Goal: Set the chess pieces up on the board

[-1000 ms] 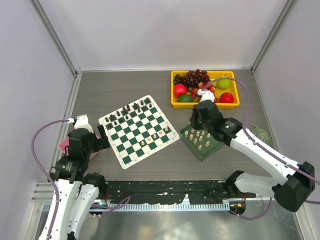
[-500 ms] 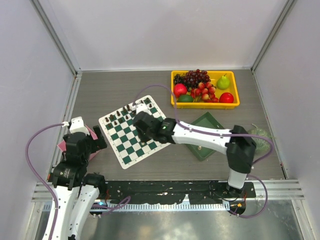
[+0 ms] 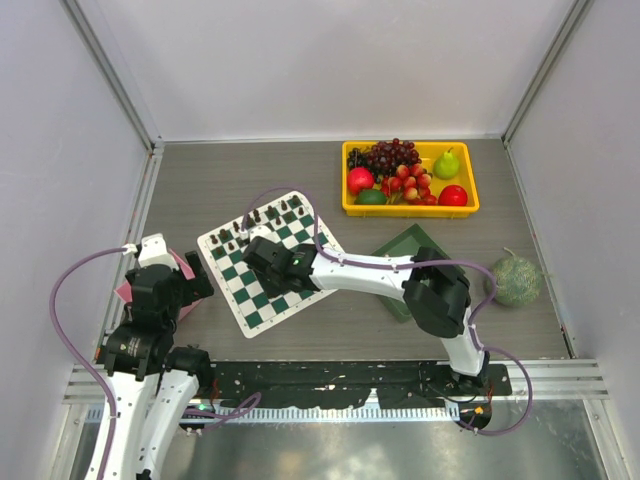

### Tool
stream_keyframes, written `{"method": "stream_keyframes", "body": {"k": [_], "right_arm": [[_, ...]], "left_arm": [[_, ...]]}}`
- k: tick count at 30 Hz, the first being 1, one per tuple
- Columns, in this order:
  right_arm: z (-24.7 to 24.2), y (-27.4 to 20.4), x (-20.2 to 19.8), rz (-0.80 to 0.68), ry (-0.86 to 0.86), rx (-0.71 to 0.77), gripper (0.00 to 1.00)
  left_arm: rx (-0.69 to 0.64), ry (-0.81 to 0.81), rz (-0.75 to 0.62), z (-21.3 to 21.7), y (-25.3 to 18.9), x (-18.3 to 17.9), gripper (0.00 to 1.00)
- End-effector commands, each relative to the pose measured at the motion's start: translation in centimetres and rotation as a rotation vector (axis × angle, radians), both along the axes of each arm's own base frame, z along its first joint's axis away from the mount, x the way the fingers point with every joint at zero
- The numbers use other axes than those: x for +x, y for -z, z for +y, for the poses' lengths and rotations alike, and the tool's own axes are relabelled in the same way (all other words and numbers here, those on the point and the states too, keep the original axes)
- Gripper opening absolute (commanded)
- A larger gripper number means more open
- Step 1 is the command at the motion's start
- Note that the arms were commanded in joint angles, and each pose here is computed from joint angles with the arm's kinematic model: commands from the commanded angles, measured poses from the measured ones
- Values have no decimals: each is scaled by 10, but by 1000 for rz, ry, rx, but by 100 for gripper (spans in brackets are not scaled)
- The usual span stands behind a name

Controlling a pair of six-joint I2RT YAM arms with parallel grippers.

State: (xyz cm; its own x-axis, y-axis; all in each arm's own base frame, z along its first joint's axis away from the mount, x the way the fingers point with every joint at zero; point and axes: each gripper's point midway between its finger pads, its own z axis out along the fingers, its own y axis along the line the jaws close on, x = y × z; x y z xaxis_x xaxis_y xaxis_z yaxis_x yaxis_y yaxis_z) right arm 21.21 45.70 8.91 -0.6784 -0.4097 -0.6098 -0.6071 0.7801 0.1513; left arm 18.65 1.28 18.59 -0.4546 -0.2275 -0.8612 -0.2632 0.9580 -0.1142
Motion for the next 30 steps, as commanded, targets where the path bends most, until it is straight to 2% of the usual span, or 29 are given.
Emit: {"method": "stream_keyframes", "body": {"k": [1, 21, 30], "right_arm": [[12, -5, 1, -4, -12, 20, 11], [9, 18, 18, -62, -9, -81, 12], [11, 31, 15, -37, -19, -94, 12]], "left_arm": [[-5, -9, -50, 1, -16, 5, 99], [-8, -1, -49, 0, -16, 5, 99], [-7, -1, -50, 0, -16, 5, 99]]}}
